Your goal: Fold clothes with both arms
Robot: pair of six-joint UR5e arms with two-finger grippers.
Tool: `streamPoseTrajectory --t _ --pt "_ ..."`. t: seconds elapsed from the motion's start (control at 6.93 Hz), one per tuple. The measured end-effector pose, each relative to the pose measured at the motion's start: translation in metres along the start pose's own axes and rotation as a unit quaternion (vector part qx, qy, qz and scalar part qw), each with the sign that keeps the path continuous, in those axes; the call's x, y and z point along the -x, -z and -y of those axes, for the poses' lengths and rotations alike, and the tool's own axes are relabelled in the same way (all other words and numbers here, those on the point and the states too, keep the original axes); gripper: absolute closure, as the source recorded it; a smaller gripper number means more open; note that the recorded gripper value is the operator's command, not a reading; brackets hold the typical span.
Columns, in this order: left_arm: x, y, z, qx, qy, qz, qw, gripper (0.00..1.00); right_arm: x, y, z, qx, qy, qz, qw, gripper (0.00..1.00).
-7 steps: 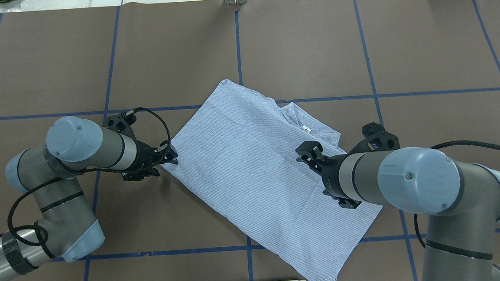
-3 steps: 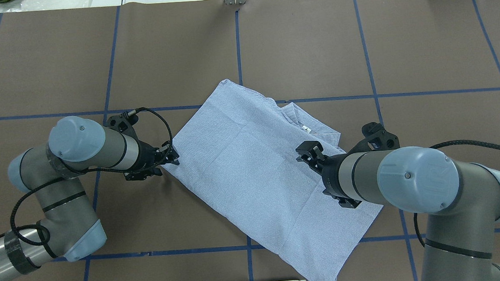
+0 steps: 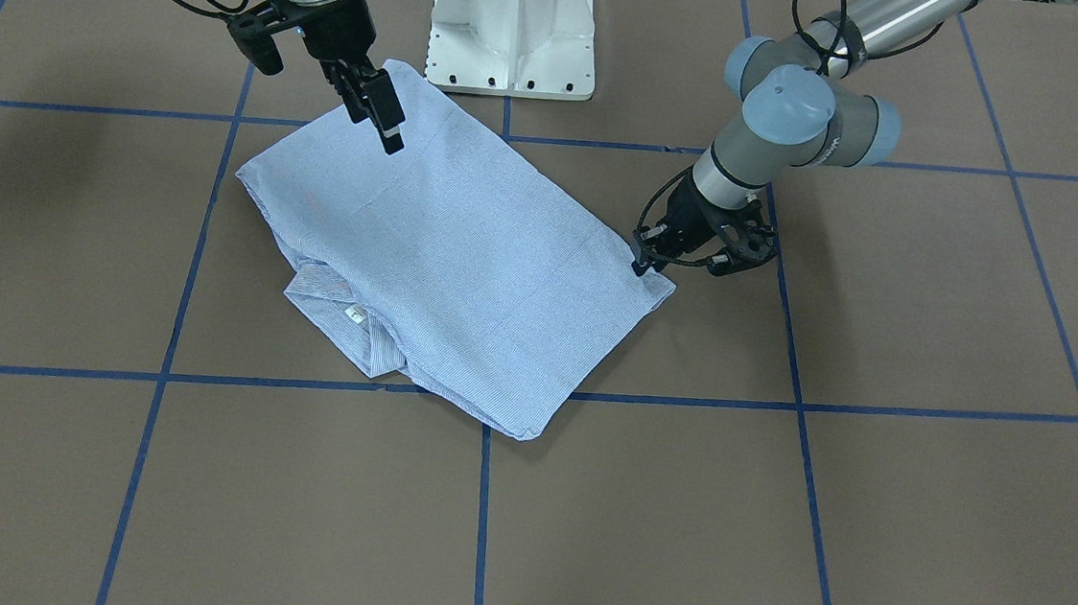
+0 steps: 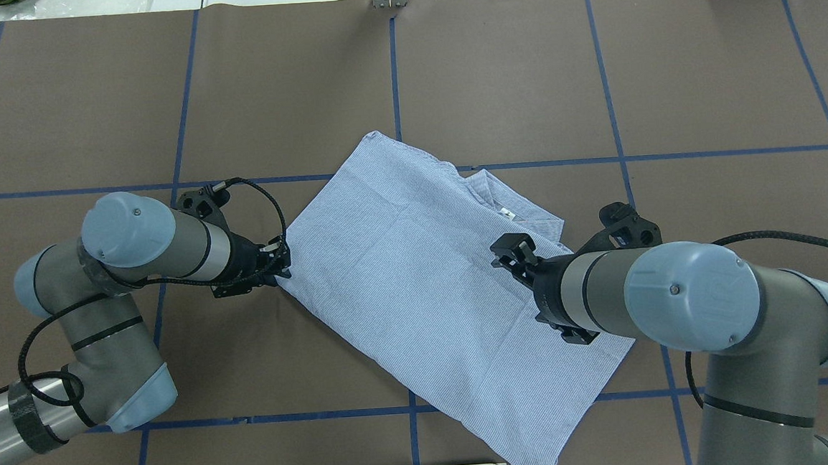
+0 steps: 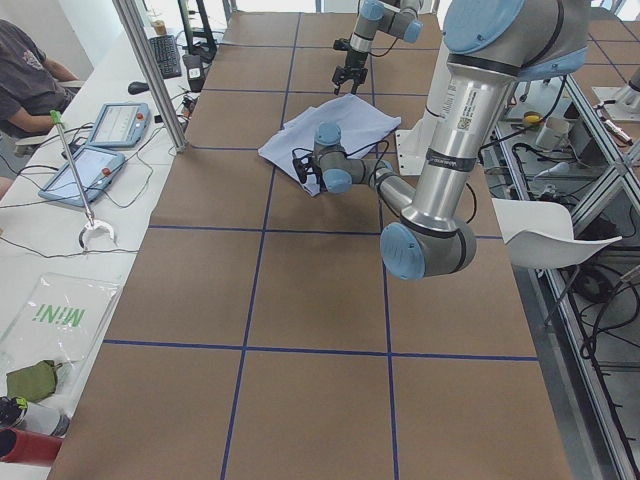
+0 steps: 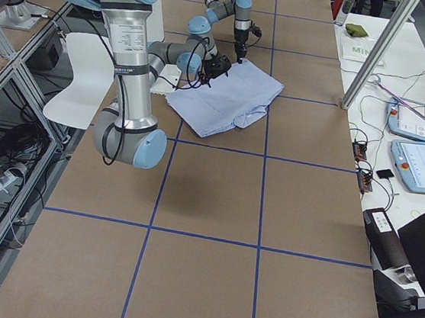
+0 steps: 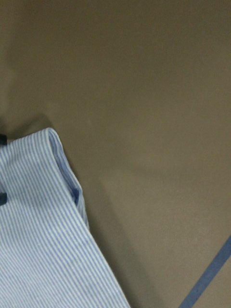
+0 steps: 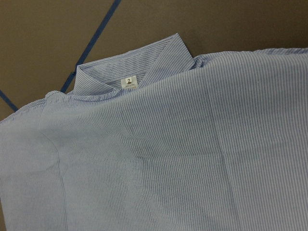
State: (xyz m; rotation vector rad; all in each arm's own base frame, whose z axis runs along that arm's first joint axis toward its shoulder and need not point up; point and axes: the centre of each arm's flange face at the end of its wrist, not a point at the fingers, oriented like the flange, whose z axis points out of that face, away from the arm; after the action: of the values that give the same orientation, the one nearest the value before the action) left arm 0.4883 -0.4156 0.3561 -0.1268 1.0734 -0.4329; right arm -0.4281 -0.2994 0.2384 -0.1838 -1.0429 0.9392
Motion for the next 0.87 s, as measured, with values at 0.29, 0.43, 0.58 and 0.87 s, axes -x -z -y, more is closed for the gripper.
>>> streamPoseTrajectory --t 0.29,0.43,0.58,0.87 --pt "-0.001 0.001 0.0 0.0 -0.001 -0.001 1.0 1.0 0.0 0.0 0.001 0.0 -0.001 0.0 1.0 0.0" --pt "-0.001 0.005 0.002 -0.002 0.0 -0.002 1.0 0.7 0.0 0.0 0.001 0.0 -0.001 0.0 1.0 0.0" --pt "-0.002 0.012 0.008 -0.009 -0.001 0.003 1.0 0.45 0.001 0.0 0.002 0.0 -0.001 -0.001 1.0 0.0" --pt "-0.002 0.021 0.023 -0.026 -0.042 0.026 0.9985 0.28 0.001 0.0 0.004 -0.001 -0.002 -0.001 1.0 0.0"
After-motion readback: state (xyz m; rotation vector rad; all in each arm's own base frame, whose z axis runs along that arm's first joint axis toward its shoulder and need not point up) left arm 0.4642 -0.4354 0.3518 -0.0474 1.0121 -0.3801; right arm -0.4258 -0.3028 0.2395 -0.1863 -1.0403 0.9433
